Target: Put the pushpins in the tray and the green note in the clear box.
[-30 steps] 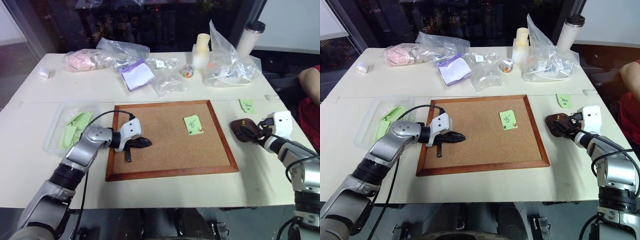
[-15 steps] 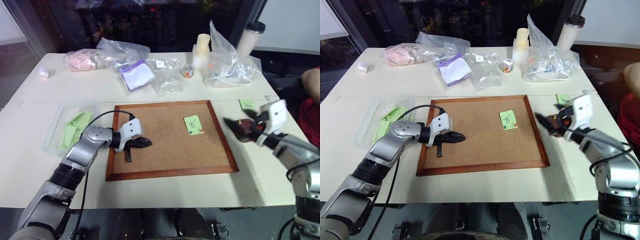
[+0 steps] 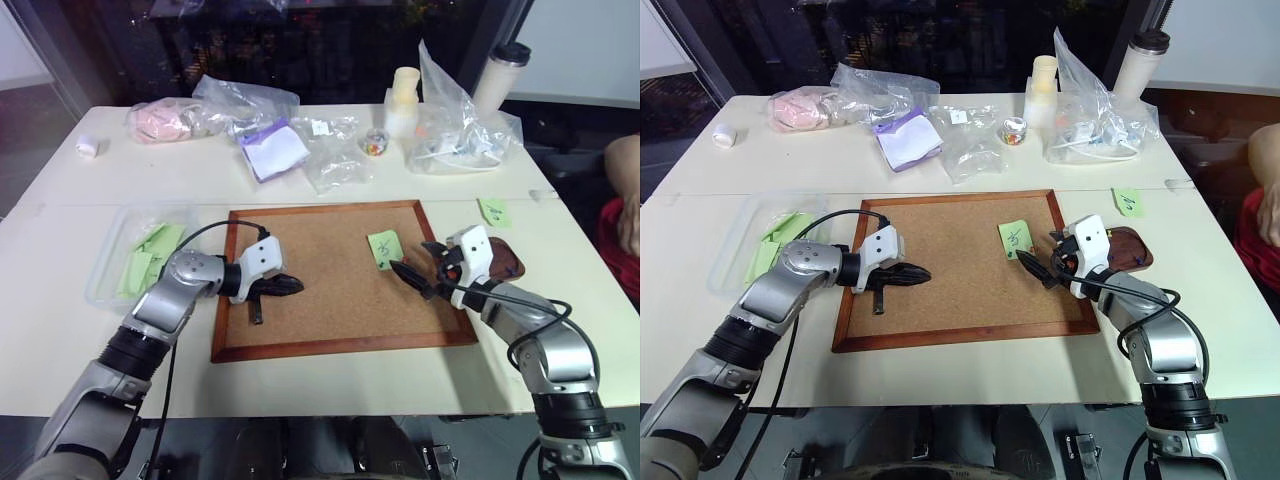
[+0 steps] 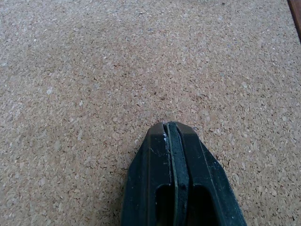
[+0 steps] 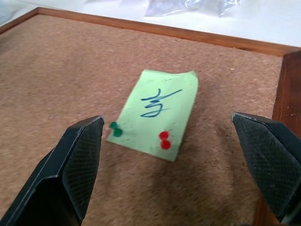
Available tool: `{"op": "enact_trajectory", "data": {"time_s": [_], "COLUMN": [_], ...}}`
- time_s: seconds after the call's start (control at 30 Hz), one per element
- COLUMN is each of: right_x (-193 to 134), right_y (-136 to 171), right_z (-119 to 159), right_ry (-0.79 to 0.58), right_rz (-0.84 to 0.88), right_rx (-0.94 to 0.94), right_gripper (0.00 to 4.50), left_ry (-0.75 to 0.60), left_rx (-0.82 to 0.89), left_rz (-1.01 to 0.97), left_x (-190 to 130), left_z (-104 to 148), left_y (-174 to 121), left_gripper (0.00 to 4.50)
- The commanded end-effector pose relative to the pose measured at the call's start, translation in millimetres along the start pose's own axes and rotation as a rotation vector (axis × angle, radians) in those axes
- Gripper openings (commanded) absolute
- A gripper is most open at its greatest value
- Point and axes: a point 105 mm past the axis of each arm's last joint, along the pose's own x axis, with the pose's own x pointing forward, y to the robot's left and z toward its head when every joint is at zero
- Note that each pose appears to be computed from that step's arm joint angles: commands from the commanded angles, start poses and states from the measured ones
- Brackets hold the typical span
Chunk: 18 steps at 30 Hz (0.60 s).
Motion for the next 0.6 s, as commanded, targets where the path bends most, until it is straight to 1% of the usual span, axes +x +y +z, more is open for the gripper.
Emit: {"op": "enact_trajectory", "data": {"time_s": [0.03, 0.07, 0.1, 0.17, 0.23, 0.27, 0.3, 0.33, 0.6], "right_x": [2.5, 3.0, 3.8, 4.6, 4.7, 4.6, 4.5, 4.3, 2.4], "right_y": [0.0, 0.1, 0.2, -0.2, -0.6, -0.3, -0.3, -0.1, -1.7], "right_z": [10.4, 10.1, 8.8, 7.2, 7.1, 7.0, 6.8, 6.3, 5.3], "right_ry": [-0.040, -0.039, -0.034, -0.027, -0.025, -0.023, -0.020, -0.016, -0.007], "right_rz": [0.007, 0.009, 0.010, 0.010, 0.011, 0.014, 0.015, 0.017, 0.006], "right_rx": [-0.029, -0.029, -0.032, -0.039, -0.040, -0.041, -0.040, -0.040, -0.040], "right_gripper": [3.96, 3.70, 3.31, 2.21, 1.30, 0.72, 0.29, 0.06, 0.06], "left_ry": [0.067, 0.067, 0.066, 0.066, 0.066, 0.066, 0.066, 0.066, 0.067], "left_rx": [-0.044, -0.045, -0.045, -0.047, -0.048, -0.048, -0.048, -0.048, -0.043], "left_rz": [0.031, 0.031, 0.033, 0.034, 0.035, 0.035, 0.036, 0.037, 0.041], "left_x": [-2.6, -2.6, -2.7, -2.8, -2.8, -2.8, -2.9, -2.9, -3.4], "left_z": [-17.4, -17.5, -17.5, -17.6, -17.6, -17.6, -17.6, -17.6, -17.5], "left_y": [1.8, 1.8, 1.9, 1.6, 1.3, 1.2, 1.4, 1.5, 3.4], "left_gripper": [0.00, 0.00, 0.00, 0.00, 0.00, 0.00, 0.00, 0.00, 0.00]}}
